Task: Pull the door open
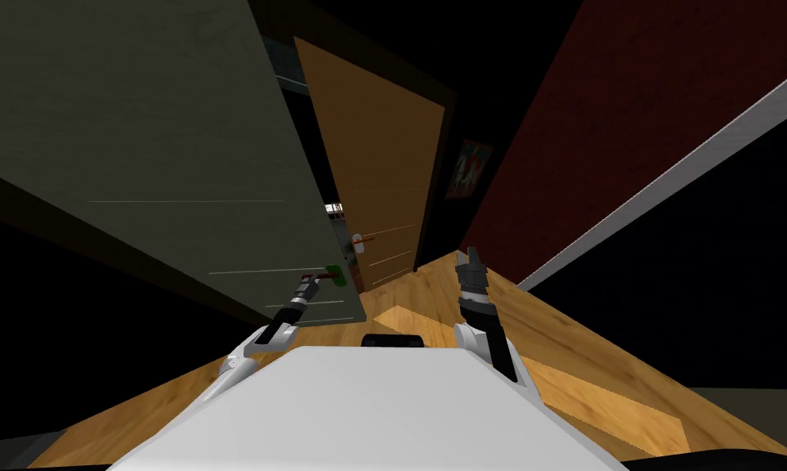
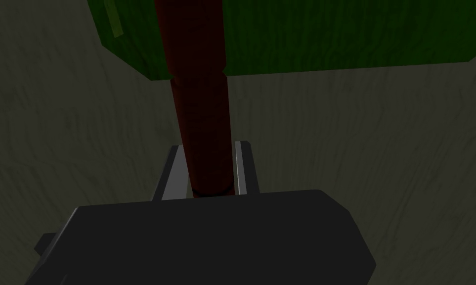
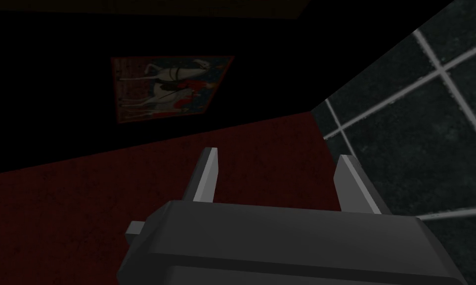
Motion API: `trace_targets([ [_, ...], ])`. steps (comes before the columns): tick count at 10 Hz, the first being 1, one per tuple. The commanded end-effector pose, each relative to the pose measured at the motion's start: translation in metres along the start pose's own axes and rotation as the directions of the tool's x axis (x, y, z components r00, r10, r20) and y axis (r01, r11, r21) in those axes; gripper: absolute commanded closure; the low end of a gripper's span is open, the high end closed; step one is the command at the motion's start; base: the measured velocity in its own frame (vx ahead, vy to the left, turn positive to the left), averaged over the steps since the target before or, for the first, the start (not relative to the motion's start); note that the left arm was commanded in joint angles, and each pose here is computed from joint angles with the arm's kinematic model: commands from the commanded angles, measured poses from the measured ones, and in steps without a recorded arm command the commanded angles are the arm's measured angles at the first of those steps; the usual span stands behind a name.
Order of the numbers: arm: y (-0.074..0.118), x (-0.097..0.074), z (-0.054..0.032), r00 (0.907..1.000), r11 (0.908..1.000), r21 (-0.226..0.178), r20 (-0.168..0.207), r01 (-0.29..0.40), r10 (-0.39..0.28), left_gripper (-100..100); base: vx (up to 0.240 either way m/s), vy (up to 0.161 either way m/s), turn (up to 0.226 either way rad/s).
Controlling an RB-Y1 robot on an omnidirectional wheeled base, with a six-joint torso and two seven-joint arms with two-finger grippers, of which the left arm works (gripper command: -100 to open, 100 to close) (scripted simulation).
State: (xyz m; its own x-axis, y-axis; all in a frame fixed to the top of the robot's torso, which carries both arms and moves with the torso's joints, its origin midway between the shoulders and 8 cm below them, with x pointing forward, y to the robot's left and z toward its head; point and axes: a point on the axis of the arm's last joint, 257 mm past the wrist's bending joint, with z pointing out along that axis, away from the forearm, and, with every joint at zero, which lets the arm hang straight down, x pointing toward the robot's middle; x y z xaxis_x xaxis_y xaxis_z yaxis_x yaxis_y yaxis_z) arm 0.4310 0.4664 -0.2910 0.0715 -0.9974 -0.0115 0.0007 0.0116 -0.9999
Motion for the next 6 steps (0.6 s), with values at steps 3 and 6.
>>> trace_targets([
  [3, 0.002, 0.005, -0.0130, 0.9995, 1.0000, -0.005, -0.031, 0.002, -0.003, 100, -0.166, 0.057, -0.084],
  [6, 0.002, 0.006, -0.0260, 0.9979, 1.0000, -0.002, -0.064, 0.004, -0.004, 100, -0.231, 0.071, -0.178],
])
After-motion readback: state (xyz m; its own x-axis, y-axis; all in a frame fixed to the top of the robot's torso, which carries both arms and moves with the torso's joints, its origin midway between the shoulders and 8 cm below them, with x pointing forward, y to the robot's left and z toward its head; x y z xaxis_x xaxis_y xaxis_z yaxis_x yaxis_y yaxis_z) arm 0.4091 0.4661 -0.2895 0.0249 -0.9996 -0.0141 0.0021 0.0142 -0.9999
